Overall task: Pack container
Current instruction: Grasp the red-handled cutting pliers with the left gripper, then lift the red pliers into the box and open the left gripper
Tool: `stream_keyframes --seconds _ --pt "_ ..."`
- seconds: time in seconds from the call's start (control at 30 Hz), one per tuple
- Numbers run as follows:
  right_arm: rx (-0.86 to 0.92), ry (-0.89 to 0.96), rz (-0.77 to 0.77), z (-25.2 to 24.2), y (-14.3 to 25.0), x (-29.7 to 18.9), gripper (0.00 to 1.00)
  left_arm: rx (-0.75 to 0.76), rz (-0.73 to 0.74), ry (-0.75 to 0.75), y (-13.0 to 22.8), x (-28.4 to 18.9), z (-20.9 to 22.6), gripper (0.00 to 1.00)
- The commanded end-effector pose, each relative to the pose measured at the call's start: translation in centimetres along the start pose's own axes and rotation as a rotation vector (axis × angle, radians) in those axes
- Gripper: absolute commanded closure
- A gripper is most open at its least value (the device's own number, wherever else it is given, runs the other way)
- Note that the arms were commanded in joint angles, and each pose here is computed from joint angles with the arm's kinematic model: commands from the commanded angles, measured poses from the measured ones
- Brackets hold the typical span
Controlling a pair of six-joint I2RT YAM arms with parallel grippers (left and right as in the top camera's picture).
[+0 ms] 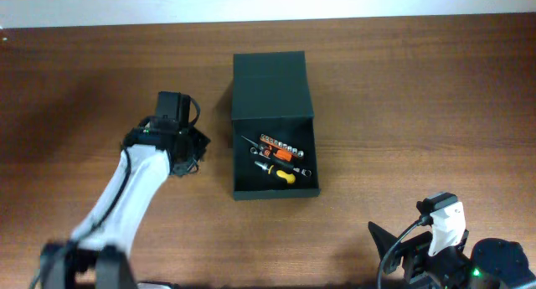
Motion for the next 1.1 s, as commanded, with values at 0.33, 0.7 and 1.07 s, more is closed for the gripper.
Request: stream_keyframes --seconds 0.33,0.7,1.07 --pt "0.009 0.018 -0.01 -0.1 0.0 -0.1 0.01 0.146 -0.041 0.327 9.0 -7.9 -11.7 0.98" --pt "0.009 0.018 -0.01 -0.1 0.0 -0.1 0.01 -0.194 0.132 0.157 14.8 -2.7 -12.5 0.98" --pt "0.009 0.018 -0.01 -0.1 0.0 -0.1 0.01 -0.292 0.112 -0.03 15.8 1.0 -10.8 0.98"
Point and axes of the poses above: each gripper's point midway between its finger pads, its own x axis out along the fingers, its own z axis along the line the jaws close on, y = z × x, the point moved 10 cm from there along -x, back along the fingers, and after that the axes turned 9 degrees about -x, right-handed, at the moved point
